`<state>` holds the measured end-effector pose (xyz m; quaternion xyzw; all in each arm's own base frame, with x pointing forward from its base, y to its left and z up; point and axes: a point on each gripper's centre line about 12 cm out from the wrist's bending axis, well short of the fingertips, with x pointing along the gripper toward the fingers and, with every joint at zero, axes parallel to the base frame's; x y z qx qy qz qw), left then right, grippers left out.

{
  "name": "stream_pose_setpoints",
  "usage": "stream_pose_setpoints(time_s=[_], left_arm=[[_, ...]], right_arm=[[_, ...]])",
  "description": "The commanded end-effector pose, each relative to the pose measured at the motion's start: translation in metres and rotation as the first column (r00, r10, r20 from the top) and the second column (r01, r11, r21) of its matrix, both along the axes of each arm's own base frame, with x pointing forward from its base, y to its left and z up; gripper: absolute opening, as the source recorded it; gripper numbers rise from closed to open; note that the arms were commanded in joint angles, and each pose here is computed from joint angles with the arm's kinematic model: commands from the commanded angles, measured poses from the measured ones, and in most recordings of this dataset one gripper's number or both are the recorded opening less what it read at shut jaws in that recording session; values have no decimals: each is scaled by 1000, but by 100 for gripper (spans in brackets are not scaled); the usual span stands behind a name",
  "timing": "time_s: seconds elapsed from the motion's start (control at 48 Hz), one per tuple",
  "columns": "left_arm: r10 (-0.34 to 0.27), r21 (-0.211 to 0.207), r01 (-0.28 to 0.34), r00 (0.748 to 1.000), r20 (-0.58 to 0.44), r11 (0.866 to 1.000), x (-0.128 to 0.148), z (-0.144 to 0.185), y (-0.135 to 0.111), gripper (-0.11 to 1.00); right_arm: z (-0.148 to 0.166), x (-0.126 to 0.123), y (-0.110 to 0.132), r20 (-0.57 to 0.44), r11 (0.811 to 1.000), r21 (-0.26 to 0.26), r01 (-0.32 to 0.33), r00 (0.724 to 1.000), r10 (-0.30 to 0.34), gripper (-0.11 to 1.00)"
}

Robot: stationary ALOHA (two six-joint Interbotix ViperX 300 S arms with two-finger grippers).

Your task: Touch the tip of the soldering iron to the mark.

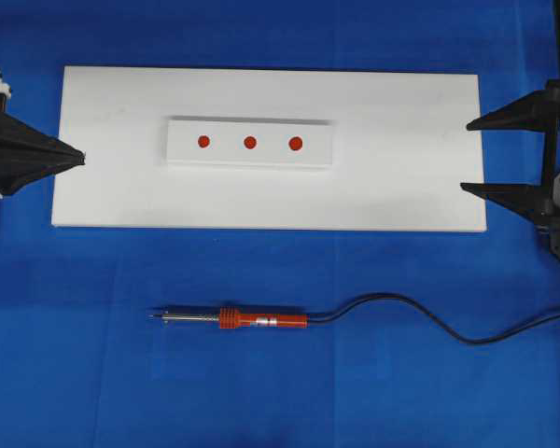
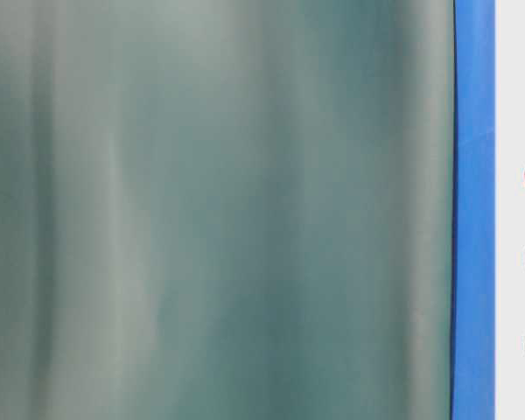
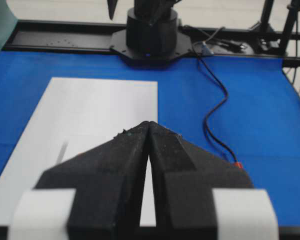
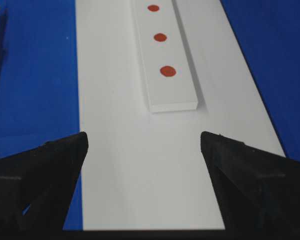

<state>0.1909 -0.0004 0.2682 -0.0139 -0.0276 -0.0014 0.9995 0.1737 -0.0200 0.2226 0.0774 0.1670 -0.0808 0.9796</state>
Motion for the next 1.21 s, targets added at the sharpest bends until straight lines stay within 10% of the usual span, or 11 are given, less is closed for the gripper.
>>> stream_pose_setpoints(time_s=[0.0, 1.189], left_arm=[[-1, 2, 1, 1000, 12, 1000, 2, 4, 0, 0], [-2, 3, 2, 1000, 9, 1000, 2, 3, 0, 0]], right_arm=[[4, 2, 0, 13, 1000, 3, -3, 1000, 3, 83], [6, 2, 0, 17, 1000, -3, -4, 1000, 4, 82]])
